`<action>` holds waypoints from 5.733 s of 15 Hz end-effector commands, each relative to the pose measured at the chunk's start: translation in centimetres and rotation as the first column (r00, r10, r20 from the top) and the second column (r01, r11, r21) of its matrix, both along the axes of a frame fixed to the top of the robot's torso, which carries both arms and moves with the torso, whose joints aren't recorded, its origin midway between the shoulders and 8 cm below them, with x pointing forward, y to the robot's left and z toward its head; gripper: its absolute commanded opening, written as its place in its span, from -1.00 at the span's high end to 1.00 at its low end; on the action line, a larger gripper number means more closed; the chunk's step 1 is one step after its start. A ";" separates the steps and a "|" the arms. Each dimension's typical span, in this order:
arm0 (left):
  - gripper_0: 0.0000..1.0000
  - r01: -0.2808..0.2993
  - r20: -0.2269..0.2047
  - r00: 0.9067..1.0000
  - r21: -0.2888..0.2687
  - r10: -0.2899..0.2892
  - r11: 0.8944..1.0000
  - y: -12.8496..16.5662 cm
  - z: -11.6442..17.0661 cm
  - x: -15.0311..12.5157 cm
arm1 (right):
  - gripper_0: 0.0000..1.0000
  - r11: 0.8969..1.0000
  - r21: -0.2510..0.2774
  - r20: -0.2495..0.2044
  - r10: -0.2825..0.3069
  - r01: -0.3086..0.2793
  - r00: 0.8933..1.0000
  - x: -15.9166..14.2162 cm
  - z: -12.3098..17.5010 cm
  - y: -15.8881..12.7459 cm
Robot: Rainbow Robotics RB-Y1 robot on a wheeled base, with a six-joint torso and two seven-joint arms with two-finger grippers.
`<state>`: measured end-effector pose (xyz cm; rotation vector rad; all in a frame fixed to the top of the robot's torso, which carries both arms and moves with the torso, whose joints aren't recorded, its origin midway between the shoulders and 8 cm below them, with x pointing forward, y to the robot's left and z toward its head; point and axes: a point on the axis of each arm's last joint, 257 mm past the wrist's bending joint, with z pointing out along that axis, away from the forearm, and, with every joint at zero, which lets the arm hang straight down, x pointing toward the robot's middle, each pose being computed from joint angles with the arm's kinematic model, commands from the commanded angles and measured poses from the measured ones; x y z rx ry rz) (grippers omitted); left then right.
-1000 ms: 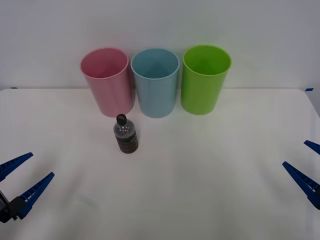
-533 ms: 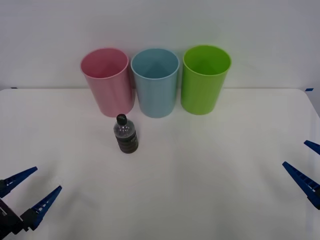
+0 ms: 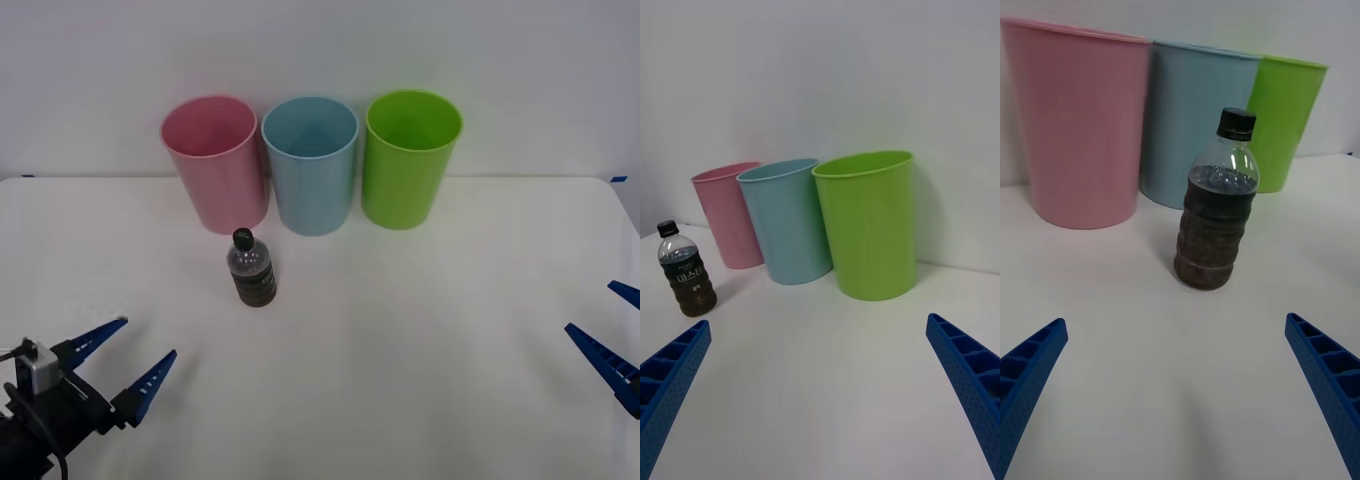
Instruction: Grasp the object on the table and drop it into the matching bin: aluminum can to the light blue bin, PET bottle to the pink bin.
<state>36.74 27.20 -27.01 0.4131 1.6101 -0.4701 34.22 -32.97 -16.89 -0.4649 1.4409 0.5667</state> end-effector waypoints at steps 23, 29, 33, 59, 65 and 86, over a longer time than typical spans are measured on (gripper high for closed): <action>-1.00 0.033 0.013 0.999 0.014 -0.033 0.999 -11.9 -1.3 14.0 | -1.00 1.000 0.000 0.000 0.000 0.000 1.000 0.0 0.0 0.0; -1.00 0.056 0.003 0.998 0.024 -0.056 0.998 -13.8 -1.6 15.2 | -1.00 1.000 0.000 0.000 0.000 0.000 1.000 0.0 0.0 0.0; -1.00 0.068 0.001 0.998 0.024 -0.068 0.997 -14.4 -1.7 15.0 | -1.00 1.000 0.000 0.000 0.000 0.000 1.000 0.0 0.0 0.0; 1.00 0.069 0.158 0.987 -0.169 -0.042 0.983 -7.3 13.6 6.5 | -1.00 1.000 0.000 0.000 0.000 0.000 1.000 0.0 0.0 0.0; 1.00 0.102 0.191 0.980 -0.242 -0.055 0.965 -6.2 21.1 7.6 | -1.00 1.000 0.000 0.000 0.000 0.000 1.000 0.0 0.0 0.0; 1.00 -0.063 0.231 0.969 -0.124 0.090 0.990 -4.0 28.0 26.4 | -1.00 1.000 0.000 0.000 0.000 0.000 1.000 0.0 0.0 0.0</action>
